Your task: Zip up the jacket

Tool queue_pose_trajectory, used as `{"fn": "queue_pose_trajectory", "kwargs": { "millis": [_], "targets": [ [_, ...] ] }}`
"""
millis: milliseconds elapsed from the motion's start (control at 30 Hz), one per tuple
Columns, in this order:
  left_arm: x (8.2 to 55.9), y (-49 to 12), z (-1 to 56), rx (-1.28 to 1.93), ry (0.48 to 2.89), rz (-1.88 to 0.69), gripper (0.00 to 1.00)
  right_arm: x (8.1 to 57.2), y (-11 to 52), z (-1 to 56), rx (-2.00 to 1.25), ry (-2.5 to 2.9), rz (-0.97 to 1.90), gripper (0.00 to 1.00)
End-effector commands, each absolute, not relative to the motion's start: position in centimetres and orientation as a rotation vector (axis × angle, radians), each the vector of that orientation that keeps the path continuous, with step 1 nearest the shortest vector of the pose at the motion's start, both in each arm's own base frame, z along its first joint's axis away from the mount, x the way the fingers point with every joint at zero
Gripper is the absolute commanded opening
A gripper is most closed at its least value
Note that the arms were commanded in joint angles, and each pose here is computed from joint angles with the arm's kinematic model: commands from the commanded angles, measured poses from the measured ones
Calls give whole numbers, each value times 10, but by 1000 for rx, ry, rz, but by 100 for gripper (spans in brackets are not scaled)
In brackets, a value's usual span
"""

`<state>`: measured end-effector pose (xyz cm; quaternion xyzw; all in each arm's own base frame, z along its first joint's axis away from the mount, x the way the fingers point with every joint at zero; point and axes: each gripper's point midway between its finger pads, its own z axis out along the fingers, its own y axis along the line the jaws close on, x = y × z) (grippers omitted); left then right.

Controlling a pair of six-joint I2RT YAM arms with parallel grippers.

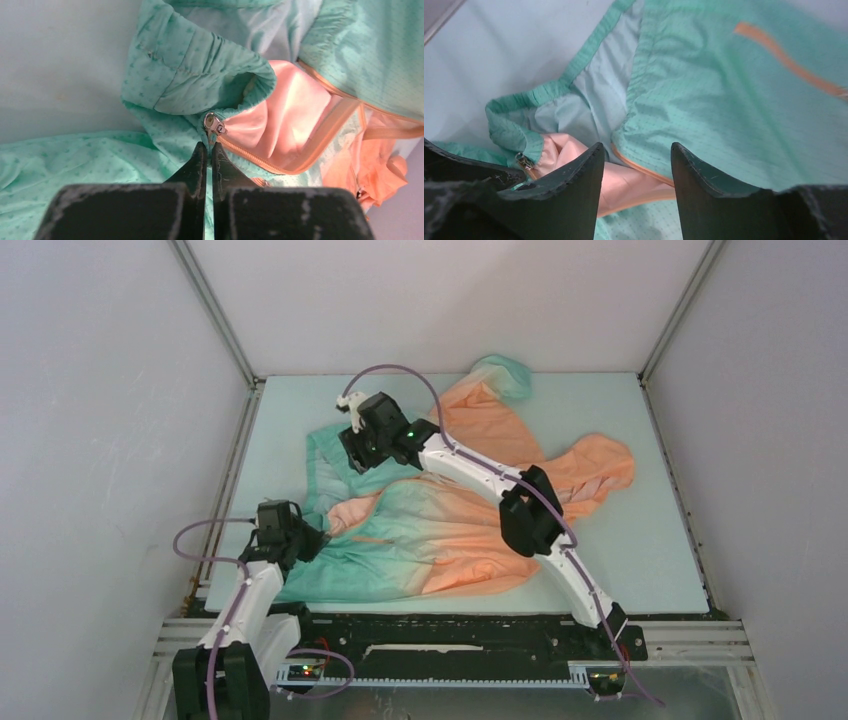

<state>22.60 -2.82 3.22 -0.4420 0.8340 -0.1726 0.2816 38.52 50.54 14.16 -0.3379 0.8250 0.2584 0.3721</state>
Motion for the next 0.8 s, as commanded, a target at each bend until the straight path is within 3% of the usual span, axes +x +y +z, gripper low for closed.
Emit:
{"fn": "queue_pose_trajectory", "kwargs": {
  "millis": [0,633,767],
  "targets": [
    [242,-34,52,-1062,2172,-550,0,375,529,117,-875,2157,858,53],
    [242,-34,55,-1031,2151,-557,0,376,543,48,-973,2187,634,51],
    [243,-35,56,-1020,2145,-564,0,377,541,39,-984,2183,553,47]
  ]
}}
